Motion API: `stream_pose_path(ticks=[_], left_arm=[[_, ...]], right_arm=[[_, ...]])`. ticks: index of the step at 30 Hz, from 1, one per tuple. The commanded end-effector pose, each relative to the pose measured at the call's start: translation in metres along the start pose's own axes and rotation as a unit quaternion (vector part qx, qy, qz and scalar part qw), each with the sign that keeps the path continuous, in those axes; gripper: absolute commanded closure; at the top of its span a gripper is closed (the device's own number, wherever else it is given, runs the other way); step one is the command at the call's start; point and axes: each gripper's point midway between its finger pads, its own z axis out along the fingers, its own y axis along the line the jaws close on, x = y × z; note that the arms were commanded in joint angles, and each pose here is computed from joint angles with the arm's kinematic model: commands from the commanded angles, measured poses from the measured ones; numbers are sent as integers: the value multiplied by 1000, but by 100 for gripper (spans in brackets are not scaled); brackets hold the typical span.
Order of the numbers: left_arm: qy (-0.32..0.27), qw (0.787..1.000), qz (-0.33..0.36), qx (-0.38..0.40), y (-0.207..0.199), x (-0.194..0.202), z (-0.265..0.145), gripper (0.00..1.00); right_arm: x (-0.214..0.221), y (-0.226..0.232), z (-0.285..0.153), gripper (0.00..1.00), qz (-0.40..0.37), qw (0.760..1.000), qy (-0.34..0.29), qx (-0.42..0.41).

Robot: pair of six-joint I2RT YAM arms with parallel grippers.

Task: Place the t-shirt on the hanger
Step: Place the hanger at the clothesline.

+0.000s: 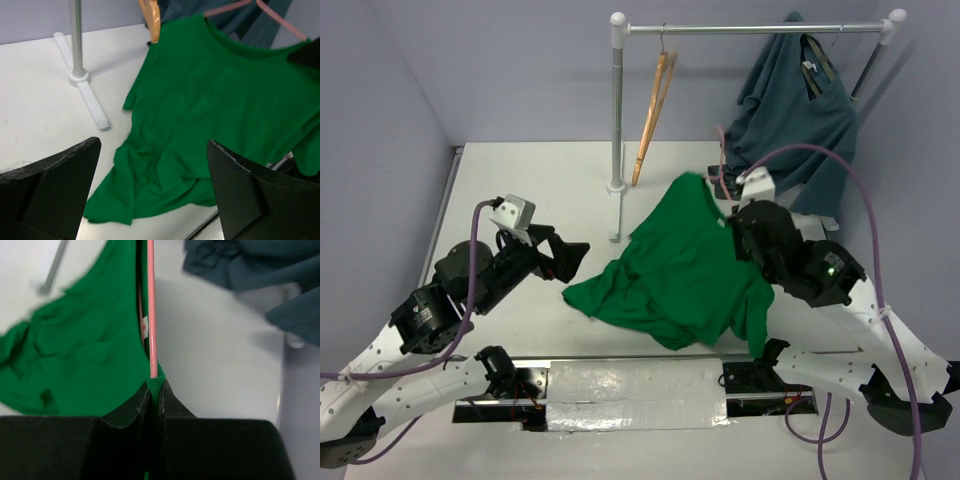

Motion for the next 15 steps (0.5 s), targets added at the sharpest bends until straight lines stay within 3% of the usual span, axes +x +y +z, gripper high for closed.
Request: stream_pose_path(ticks=[1,10,15], left_arm=[[-69,994,-56,58,-25,-25,8,1],[-52,994,-67,74,-30,30,46,1],[-26,997,-48,61,-28,49,65,0]], right_arm=[[-83,-43,-22,100,68,988,-117,80],[-176,-71,-22,100,72,962,-227,137],[-209,-77,-13,100,63,956,-248,144]])
